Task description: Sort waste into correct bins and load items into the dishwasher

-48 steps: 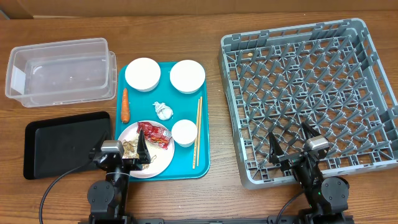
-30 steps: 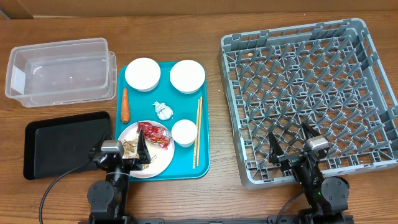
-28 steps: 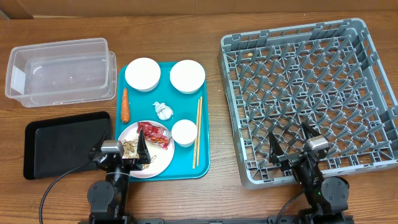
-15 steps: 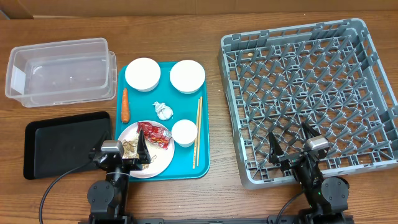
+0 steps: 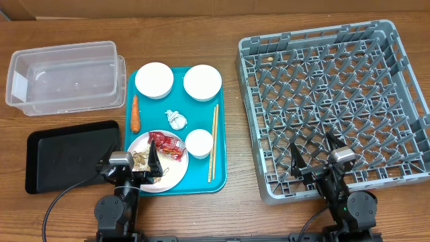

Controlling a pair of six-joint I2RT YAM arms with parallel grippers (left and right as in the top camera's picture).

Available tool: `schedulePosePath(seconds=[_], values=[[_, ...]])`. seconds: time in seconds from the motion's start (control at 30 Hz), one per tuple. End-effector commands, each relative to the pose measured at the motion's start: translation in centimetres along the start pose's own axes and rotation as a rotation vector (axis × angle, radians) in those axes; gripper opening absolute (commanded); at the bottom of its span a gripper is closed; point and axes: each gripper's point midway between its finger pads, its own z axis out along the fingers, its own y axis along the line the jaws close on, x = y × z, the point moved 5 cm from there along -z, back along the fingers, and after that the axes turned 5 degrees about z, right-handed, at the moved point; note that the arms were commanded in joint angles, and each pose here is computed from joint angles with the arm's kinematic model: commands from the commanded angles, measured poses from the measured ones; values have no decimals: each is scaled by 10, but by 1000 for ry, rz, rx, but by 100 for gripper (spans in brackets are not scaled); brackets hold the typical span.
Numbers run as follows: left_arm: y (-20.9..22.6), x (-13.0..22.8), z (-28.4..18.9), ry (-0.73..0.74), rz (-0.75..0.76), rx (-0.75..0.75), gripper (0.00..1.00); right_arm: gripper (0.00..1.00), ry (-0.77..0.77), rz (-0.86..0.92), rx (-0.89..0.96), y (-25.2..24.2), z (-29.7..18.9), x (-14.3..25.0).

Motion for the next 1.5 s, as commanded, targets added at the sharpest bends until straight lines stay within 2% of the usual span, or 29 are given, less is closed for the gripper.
schedulePosePath(seconds=[0.0, 0.17, 0.23, 0.4, 0.53, 0.7, 0.87, 0.93, 1.03, 1.2, 1.3, 1.47], values=[[-1, 0, 0, -5, 11, 11, 100, 100, -5, 0, -3, 0, 0, 2], [-1, -3, 0, -21, 6, 11, 100, 100, -15, 9, -5, 0, 0, 0], [-1, -7, 0, -38, -46, 11, 100, 100, -8, 67, 0, -1, 0, 1], [-1, -1, -1, 12, -51, 12, 100, 100, 22, 171, 88, -10, -1, 1], [-1, -13, -5, 65, -38, 10, 100, 100, 77, 177, 101, -8, -2, -15], [-1, -43, -6, 140, -32, 5, 100, 100, 157, 186, 120, -2, 1, -55], [-1, -66, 4, 342, -23, 3, 100, 100, 354, 210, 145, 3, 10, -78], [-2, -77, 14, 449, 5, 11, 100, 100, 485, 227, 166, 5, 16, -87], [-9, -91, 35, 632, -22, 70, 100, 100, 599, 241, 192, 5, 25, -98], [-20, -105, 58, 832, -81, 158, 100, 100, 699, 271, 159, 10, 35, -96], [-20, -100, 76, 870, -100, 162, 100, 100, 708, 266, 184, 6, 38, -93], [-28, -78, 104, 932, -252, 169, 100, 100, 730, 267, 196, 5, 40, -89]])
